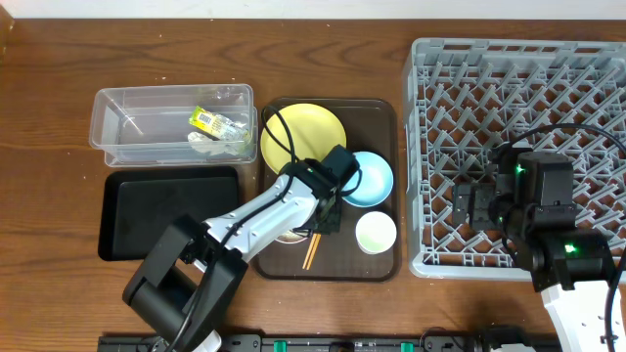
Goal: Sort waste into correct bins and load items into the dishwasher rack
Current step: 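Lower the left gripper onto the white rice bowl rim and grasp it, then carry the bowl over the black tray and tip the rice out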
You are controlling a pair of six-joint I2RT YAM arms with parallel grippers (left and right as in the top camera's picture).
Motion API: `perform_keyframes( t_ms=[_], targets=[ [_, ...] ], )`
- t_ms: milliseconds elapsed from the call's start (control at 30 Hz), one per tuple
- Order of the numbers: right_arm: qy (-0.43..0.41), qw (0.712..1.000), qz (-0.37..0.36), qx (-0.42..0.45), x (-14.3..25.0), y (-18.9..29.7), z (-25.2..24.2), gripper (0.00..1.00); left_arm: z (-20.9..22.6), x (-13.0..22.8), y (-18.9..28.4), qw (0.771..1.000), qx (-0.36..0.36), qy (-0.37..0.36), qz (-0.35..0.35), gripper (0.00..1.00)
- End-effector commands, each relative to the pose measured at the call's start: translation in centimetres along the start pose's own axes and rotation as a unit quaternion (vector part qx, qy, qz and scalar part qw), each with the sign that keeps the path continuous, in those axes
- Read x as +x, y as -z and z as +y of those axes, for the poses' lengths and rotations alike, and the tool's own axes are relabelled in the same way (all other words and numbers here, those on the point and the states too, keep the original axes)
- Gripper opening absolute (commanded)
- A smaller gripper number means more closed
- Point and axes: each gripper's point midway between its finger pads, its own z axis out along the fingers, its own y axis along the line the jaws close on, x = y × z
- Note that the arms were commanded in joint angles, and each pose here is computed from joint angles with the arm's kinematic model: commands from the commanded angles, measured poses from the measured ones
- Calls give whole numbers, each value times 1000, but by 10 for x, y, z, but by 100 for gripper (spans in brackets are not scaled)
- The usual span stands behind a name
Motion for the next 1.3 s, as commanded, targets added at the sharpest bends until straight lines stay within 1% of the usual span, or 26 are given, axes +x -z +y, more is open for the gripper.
perform_keyframes(
  t_ms=[0,67,133,167,200,233,267,400,533,700,900,967,1100,1267],
  targets=[
    [0,1000,-10,1,-7,5,-2,99,7,4,-6,1000,-18,2,5,24],
    [0,1000,-10,1,-7,5,-2,99,7,4,-6,1000,-18,2,5,24],
    [0,1000,-10,1,-7,5,-2,99,7,4,-6,1000,-18,2,6,19],
    [0,1000,-10,1,-7,5,-2,99,7,4,-6,1000,-18,2,6,13],
    [0,1000,-10,1,-7,5,-2,99,7,4,-6,1000,-18,2,5,10],
    [0,1000,-10,1,-7,5,-2,99,7,4,-6,1000,-18,2,5,7],
    [0,1000,-10,1,-7,5,-2,99,7,4,-5,1000,-17,2,4,6],
    [0,1000,-10,1,-7,5,-2,99,5,2,3,1000,-17,2,5,6],
    [0,1000,-10,1,-7,5,-2,99,2,-2,18,1000,-7,2,-11,6],
    [0,1000,-8,1,-6,5,-2,99,-1,-8,46,999,18,-3,-46,6],
    [0,1000,-8,1,-6,5,-2,99,0,-16,91,992,54,-37,-106,6],
    [-1,1000,-8,1,-6,5,-2,99,9,-21,105,990,61,-30,-126,6],
    [-1,1000,-8,1,-6,5,-2,99,43,-31,124,988,58,14,-145,6],
    [-1,1000,-8,1,-6,5,-2,99,78,-36,130,987,91,29,-129,6]
  ],
)
